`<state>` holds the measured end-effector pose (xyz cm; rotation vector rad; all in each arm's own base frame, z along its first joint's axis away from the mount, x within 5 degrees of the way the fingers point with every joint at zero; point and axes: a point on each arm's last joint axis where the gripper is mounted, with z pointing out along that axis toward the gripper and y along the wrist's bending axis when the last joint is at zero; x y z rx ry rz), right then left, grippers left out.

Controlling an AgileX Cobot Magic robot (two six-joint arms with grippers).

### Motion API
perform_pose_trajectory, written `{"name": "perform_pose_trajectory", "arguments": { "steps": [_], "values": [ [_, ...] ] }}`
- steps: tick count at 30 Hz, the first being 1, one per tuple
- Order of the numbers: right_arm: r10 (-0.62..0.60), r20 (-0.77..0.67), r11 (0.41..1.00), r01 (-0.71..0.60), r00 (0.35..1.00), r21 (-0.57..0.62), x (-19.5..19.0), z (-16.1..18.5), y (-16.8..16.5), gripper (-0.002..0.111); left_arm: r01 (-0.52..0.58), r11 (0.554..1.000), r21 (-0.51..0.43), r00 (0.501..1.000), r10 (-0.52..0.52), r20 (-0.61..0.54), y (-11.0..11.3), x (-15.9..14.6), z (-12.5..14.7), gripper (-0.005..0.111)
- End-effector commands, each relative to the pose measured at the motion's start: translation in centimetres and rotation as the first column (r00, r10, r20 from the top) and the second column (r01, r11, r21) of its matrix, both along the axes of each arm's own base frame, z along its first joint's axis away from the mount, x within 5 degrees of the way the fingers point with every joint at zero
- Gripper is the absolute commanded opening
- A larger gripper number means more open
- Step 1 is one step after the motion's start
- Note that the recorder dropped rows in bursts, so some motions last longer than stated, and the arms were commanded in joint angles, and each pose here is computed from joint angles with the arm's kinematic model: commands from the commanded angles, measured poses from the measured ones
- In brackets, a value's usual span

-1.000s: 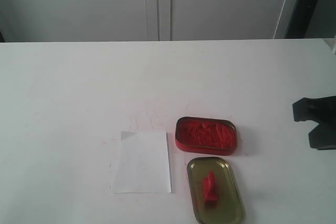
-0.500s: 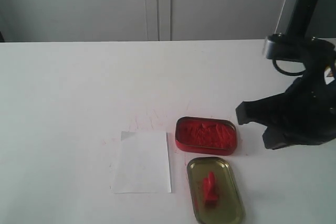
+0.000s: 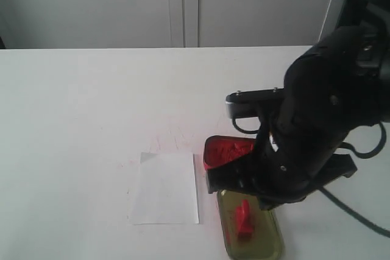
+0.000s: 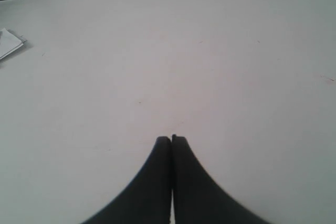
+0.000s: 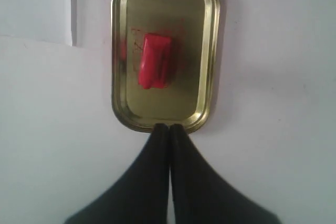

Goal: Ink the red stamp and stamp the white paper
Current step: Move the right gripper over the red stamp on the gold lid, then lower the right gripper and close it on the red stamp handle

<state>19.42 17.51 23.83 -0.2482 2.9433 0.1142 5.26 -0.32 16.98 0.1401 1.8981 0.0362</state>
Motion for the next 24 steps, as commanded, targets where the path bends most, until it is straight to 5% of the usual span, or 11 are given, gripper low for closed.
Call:
{"name": "perform_pose_trajectory", "arguments": {
  "steps": [1,12,24],
  "values": [
    [0.005,0.026,1.000,-0.005,1.000,0.000,0.3,-0.5,1.9,0.000,-0.001,1.000,0.001,1.000,0.001,0.000,0.0,0.0,-0.1,0.000],
    [-0.066,-0.011,0.998,0.066,0.998,-0.025,1.0,-1.8,3.2,0.001,-0.001,1.000,0.001,1.000,0.001,0.000,0.0,0.0,-0.1,0.000],
    [-0.097,-0.012,0.994,0.096,0.995,-0.047,1.5,-3.1,3.5,0.031,-0.001,1.000,0.001,1.000,0.001,0.000,0.0,0.0,-0.1,0.000]
  ]
}}
